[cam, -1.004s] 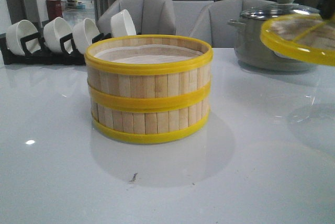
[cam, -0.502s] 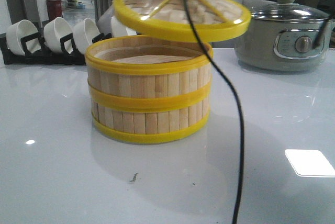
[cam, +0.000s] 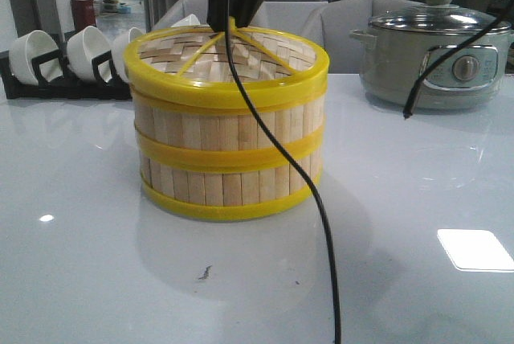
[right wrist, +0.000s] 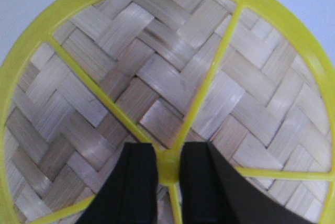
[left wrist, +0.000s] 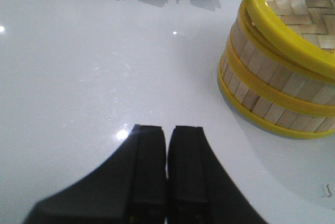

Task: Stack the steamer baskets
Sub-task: 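Lower the woven lid onto the top steamer basket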

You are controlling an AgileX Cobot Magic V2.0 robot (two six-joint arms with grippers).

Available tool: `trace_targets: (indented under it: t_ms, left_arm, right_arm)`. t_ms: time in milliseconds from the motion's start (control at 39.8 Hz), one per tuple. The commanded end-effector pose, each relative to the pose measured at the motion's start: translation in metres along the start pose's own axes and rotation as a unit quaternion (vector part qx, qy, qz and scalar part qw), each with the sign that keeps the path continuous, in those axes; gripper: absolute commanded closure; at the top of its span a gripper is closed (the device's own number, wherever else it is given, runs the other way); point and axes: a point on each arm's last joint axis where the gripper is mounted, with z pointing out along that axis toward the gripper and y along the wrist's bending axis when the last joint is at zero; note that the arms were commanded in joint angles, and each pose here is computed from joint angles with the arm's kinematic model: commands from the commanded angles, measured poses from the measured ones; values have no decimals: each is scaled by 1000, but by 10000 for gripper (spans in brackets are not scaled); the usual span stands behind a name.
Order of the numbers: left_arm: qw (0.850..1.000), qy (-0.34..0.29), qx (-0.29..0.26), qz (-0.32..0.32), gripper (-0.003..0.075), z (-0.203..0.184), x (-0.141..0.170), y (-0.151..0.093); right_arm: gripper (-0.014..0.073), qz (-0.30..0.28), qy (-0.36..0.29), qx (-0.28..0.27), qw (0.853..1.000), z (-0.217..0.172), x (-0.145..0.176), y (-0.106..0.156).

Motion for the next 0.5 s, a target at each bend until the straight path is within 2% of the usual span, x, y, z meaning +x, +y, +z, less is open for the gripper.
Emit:
trace_targets:
  t_ms: [0,477]
  left_arm:
    - [998,-58,6,-1,634,-5,-17,-2]
    - [998,-58,6,-1,634,-5,-17,-2]
  right_arm:
    - [566,-3,-90,9,996,-46,-18,-3]
    - [566,-3,-94,9,996,-45,-19,-4]
